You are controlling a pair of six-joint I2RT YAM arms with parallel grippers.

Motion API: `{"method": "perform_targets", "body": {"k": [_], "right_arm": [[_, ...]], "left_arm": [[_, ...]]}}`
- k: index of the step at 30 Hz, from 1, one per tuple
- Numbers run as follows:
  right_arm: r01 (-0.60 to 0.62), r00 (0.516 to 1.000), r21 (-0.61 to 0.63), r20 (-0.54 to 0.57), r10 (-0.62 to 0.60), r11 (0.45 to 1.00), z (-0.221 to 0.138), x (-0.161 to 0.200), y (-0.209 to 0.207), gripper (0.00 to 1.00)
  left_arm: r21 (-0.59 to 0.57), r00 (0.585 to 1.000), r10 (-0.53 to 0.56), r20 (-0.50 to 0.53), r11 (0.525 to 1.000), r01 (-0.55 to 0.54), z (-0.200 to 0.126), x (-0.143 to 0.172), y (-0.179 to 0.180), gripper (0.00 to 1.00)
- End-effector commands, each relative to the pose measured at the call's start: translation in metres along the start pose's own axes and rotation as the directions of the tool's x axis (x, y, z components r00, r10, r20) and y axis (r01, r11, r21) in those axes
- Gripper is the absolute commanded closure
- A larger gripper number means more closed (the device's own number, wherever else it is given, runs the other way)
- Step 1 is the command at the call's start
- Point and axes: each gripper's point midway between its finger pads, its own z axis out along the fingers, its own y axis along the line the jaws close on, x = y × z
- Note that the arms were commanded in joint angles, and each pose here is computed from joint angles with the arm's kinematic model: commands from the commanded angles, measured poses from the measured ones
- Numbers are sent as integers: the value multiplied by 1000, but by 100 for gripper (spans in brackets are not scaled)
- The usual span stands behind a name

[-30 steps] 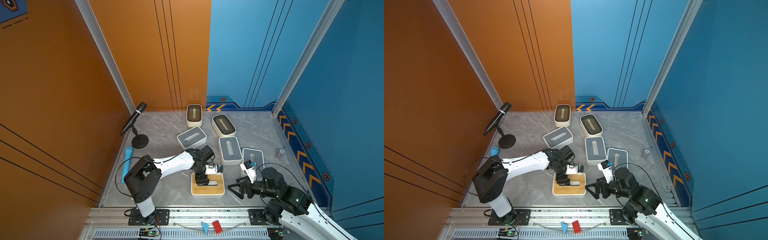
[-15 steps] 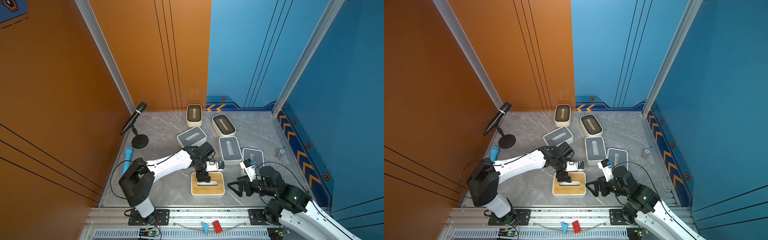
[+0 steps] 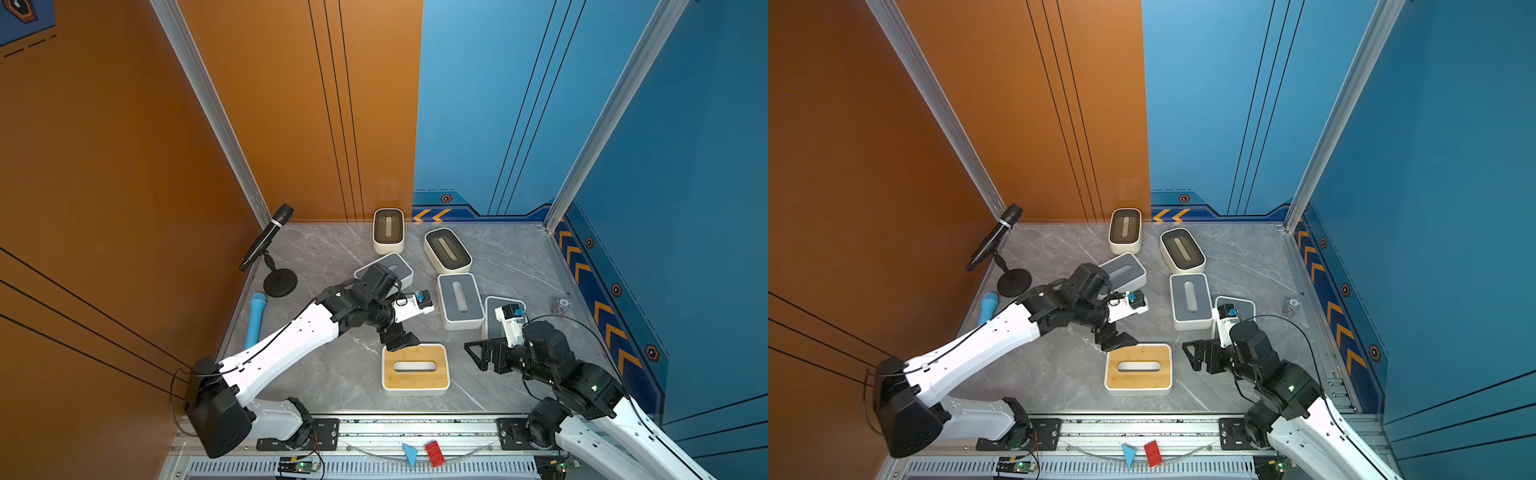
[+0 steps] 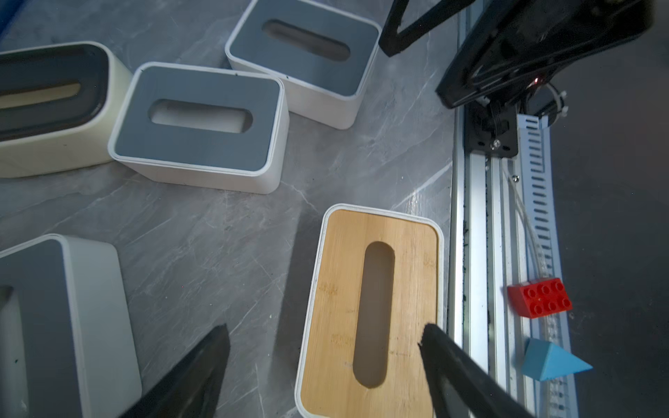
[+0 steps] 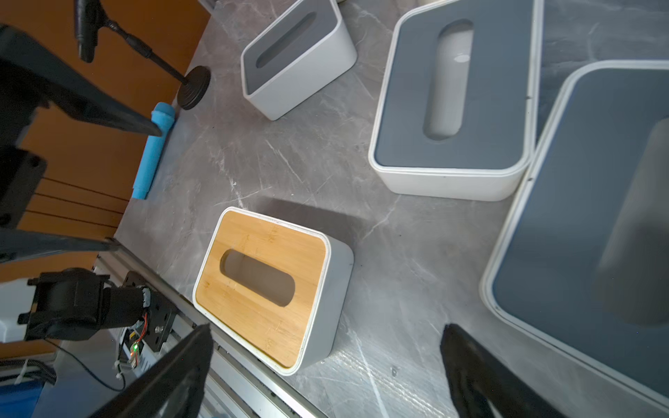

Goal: Stack the tissue boxes
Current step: Place the tissue box at the center of the board, then pick up the tissue box from the center of the board.

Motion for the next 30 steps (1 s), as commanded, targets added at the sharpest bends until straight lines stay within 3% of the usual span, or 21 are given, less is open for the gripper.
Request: {"method": "perform_targets", "body": {"k": [1,5,9,11,13,15,18,21,24,25,28,30], "right_arm": [[-43,999,112,3,43,993,-8,-11,-16,0],[-41,999,196,-4,43,980,-8,-25,-24,0],[8,1000,294,-26,0,956,-2,-40,-30,0],[38,999,333,-32,-29,942,5,-49,-31,0],[67,997,357,-55,-51,932,15,-56,-30,0],[105,994,395,-80,-80,913,26,-64,-29,0],[155,987,424,-109,-120,892,40,-77,-25,0],[179,982,427,-130,-136,887,60,-85,-24,2],[185,980,423,-142,-137,887,80,-89,-24,4],[189,979,426,-148,-138,885,85,-90,-25,5],[210,975,432,-162,-153,877,102,-94,-26,7],[224,971,444,-173,-163,867,112,-96,-27,8]], "left_arm": [[3,983,-122,135,992,123,-19,-10,3,2],[-54,921,-264,286,955,291,-42,-8,25,2],[-80,808,-413,420,870,486,-62,-5,54,2],[-36,740,-496,456,820,572,-65,-6,64,2],[52,693,-594,408,773,632,-59,-5,65,2],[79,635,-700,327,689,720,-50,6,71,2],[24,482,-835,265,505,863,-38,42,84,2],[91,386,-897,214,412,907,-27,56,81,2],[134,354,-919,174,378,916,-24,65,74,2],[146,359,-918,169,383,912,-24,66,71,2],[185,424,-889,174,452,872,-28,67,61,2],[204,427,-884,192,461,863,-28,71,62,2]]}}
